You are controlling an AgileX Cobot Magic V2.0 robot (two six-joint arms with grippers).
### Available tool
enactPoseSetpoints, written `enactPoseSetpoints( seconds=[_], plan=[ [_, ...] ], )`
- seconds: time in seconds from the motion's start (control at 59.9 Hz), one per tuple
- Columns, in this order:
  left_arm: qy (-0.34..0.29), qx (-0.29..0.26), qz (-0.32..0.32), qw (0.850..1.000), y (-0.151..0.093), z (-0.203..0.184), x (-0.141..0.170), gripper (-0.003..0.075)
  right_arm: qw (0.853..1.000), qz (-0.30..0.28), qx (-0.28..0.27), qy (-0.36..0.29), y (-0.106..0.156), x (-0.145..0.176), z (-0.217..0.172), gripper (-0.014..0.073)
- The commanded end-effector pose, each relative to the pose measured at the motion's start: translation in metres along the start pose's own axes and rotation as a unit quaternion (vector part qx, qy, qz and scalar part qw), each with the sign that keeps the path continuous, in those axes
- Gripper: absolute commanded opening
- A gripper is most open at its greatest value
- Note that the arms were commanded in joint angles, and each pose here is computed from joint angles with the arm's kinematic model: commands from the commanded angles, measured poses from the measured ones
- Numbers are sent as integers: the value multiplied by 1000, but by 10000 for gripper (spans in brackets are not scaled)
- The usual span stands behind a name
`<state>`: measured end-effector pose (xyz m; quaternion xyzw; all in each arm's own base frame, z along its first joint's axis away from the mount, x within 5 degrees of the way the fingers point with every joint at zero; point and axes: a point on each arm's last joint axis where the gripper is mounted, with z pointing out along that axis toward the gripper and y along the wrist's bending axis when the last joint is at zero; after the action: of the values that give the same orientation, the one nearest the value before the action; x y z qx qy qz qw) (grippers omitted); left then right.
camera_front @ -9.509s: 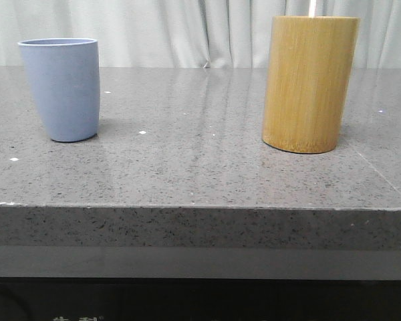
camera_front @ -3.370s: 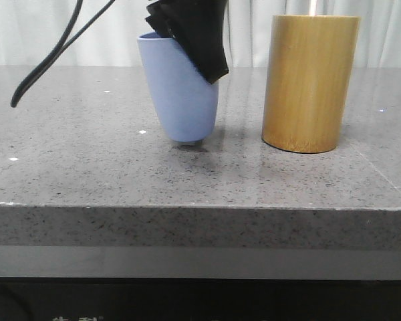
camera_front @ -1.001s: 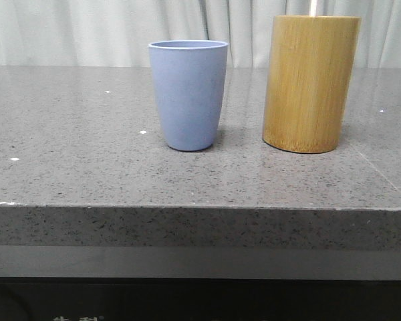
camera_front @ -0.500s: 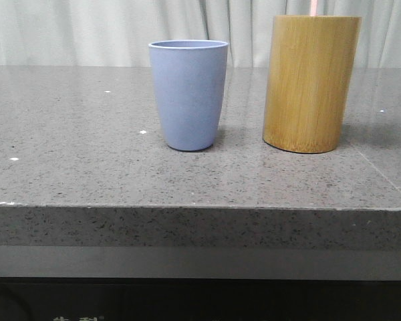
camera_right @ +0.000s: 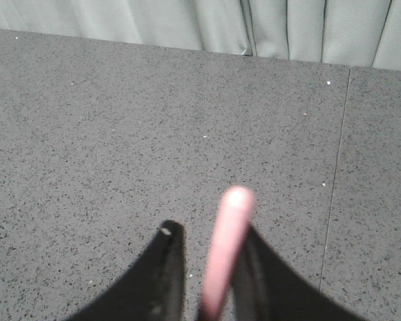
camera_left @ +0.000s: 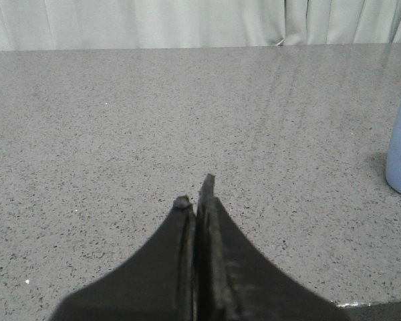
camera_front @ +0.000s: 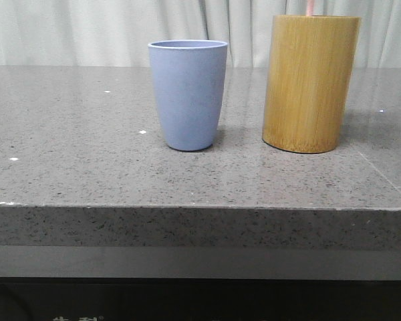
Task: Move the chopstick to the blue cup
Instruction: 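Grasp the pink stick in the bamboo holder with the right gripper, then lift the pink stick out and move it over the blue cup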
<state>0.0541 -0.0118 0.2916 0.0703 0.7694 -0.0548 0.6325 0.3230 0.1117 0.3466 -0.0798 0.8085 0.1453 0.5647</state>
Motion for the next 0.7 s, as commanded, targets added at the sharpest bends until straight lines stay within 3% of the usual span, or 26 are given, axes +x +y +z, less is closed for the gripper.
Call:
enactPoseSetpoints(
  seconds=[0.0, 0.1, 0.3, 0.551, 0.684],
  plan=[
    [-52, -3, -11, 999, 1, -2, -15, -19, 997, 0, -3, -79, 3, -29, -15, 16],
    [-52, -3, -11, 999, 1, -2, -15, -19, 996, 0, -4, -86, 3, -31, -17, -45],
    [-52, -3, -11, 999, 1, -2, -15, -19, 989, 0, -8, -149, 6, -52, -45, -49],
    [-52, -3, -11, 999, 1, -2, -15, -19, 955, 1, -23, -295, 15, -90, -112, -48],
    [-52, -3, -11, 999, 1, -2, -15, -19, 941, 3, -56, -333, 31, -100, -129, -48]
  ],
)
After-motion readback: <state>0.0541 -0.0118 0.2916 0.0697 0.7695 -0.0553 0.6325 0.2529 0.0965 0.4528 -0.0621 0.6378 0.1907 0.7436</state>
